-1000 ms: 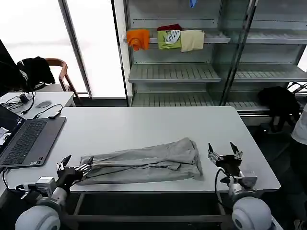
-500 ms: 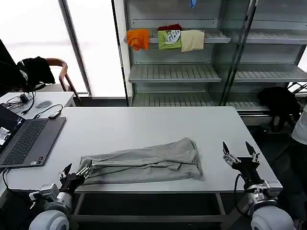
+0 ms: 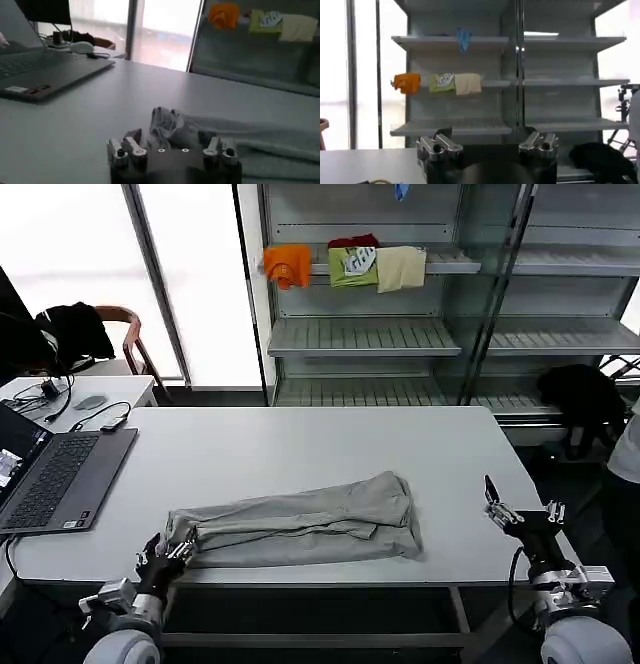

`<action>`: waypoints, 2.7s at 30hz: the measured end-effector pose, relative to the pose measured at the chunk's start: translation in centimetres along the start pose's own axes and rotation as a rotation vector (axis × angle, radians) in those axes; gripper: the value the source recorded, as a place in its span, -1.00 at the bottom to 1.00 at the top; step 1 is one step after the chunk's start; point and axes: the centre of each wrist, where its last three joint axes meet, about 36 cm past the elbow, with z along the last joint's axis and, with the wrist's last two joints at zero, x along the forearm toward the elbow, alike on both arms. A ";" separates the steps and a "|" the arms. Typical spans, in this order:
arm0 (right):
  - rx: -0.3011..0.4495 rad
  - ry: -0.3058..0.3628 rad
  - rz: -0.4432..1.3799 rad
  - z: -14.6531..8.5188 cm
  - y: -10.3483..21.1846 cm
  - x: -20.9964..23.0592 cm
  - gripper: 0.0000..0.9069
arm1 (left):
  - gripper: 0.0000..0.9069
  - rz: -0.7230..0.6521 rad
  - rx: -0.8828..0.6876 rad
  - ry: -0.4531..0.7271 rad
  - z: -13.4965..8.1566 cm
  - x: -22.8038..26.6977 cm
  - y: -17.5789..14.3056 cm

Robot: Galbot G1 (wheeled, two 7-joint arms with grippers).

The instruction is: Fold and organize the clothes.

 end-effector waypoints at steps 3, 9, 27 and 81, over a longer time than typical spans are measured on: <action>-0.002 -0.005 0.000 0.0 0.0 -0.1 1.00 | -1.00 0.006 0.004 -0.011 0.4 -0.1 -0.4; -0.003 -0.008 0.003 0.1 0.0 -0.1 1.00 | -1.00 0.016 0.009 -0.029 0.8 -0.5 -0.8; -0.003 -0.017 0.005 0.1 0.2 -0.6 1.00 | -1.00 -0.056 -0.020 -0.124 -5.0 -3.1 5.0; -0.021 -0.032 -0.008 -0.1 1.9 -0.7 1.00 | 1.00 0.403 -0.229 -0.102 -1.1 -1.7 -17.2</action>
